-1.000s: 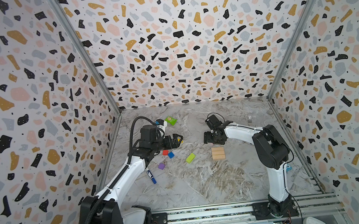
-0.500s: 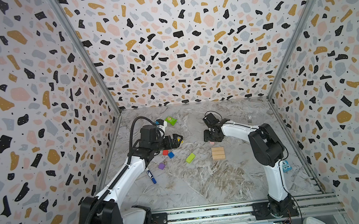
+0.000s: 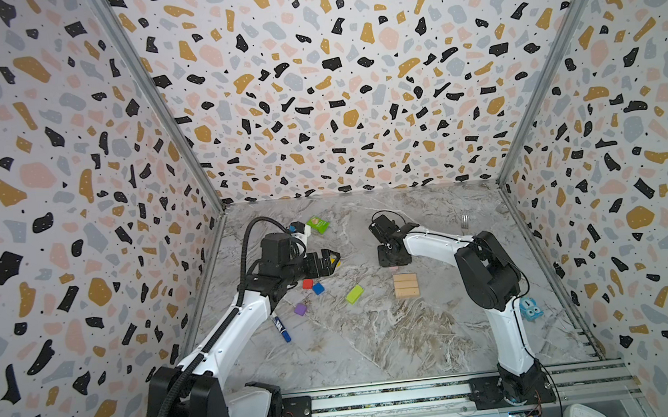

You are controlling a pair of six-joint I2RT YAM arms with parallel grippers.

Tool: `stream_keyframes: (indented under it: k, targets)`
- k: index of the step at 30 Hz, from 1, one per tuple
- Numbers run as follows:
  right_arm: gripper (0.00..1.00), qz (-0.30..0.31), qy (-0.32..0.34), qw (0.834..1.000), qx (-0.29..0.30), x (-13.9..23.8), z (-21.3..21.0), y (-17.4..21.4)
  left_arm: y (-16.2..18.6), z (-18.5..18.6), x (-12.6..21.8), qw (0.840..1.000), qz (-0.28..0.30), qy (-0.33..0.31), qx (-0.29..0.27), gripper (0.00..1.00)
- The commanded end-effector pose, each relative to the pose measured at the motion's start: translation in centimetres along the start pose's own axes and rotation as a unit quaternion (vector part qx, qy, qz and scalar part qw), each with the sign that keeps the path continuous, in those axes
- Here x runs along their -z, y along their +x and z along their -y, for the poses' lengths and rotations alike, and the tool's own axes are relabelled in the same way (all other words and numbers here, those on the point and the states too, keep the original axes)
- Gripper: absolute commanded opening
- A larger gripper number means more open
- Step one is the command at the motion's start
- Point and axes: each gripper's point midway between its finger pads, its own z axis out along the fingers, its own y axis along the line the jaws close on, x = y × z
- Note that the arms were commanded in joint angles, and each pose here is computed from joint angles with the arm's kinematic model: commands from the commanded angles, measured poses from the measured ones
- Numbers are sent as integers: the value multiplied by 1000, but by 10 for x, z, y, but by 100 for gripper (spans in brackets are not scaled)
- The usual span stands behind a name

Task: Build the wood block tower
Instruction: 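Close the right gripper on the pink block and lift it, then carry the pink block over the stacked wood bars with the right gripper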

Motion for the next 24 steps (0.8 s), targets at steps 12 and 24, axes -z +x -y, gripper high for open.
stream_keyframes:
  k: [12, 24]
  targets:
    - [34, 13, 17, 1000, 13, 14, 1, -10, -11, 7, 5, 1000, 19, 6, -17, 100]
    - [15, 16, -2, 1000, 15, 25, -1, -15, -9, 7, 4, 1000, 16, 9, -14, 100]
